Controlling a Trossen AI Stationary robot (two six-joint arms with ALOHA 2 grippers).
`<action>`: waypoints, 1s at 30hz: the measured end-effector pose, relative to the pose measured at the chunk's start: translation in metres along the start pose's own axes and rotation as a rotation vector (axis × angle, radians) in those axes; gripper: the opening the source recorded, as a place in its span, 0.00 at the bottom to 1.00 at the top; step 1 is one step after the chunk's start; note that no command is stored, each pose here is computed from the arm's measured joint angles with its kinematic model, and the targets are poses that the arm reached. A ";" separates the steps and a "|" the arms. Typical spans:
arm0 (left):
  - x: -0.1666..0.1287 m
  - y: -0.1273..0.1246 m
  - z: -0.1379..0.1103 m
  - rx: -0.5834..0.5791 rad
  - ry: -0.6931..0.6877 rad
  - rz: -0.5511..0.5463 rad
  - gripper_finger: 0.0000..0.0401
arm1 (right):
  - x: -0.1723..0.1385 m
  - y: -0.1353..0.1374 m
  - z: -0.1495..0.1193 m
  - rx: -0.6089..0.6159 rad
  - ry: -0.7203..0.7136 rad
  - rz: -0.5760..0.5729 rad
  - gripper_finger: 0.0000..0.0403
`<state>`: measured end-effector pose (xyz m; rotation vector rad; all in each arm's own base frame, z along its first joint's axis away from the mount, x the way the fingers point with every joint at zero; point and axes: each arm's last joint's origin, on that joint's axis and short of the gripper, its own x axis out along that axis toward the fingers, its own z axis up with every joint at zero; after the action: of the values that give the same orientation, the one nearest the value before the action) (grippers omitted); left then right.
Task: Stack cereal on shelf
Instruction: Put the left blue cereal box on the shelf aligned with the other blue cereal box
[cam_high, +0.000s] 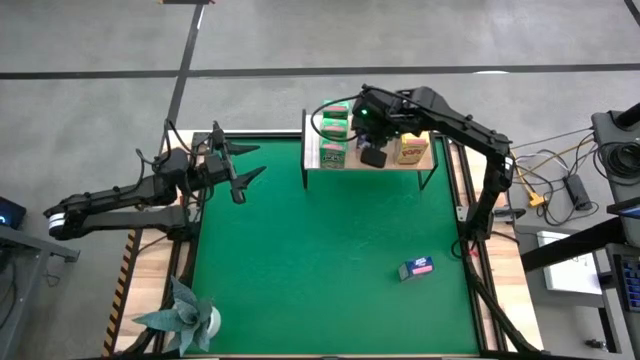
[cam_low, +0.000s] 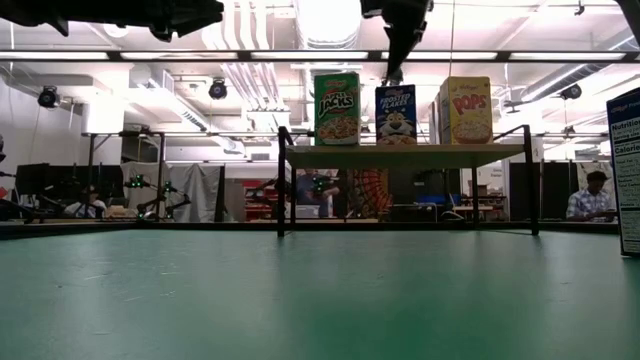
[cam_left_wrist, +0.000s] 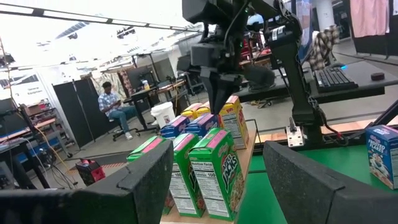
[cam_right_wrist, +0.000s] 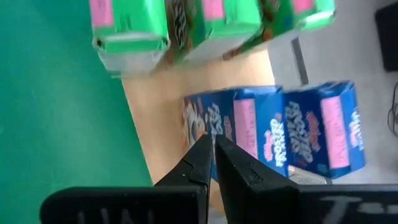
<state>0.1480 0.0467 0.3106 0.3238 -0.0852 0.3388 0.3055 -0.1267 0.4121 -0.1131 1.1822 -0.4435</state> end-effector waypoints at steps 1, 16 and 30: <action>0.000 0.000 0.000 0.000 0.000 0.000 0.58 | 0.002 0.001 -0.001 0.003 0.012 0.002 0.03; 0.000 0.000 0.000 0.000 0.002 -0.001 0.58 | 0.034 0.004 -0.009 -0.030 0.158 -0.170 0.03; 0.000 0.000 0.000 -0.001 0.002 -0.001 0.58 | 0.036 0.009 -0.007 0.011 0.125 -0.052 0.03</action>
<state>0.1482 0.0467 0.3104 0.3228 -0.0835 0.3385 0.3126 -0.1317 0.3749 -0.1084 1.3013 -0.5089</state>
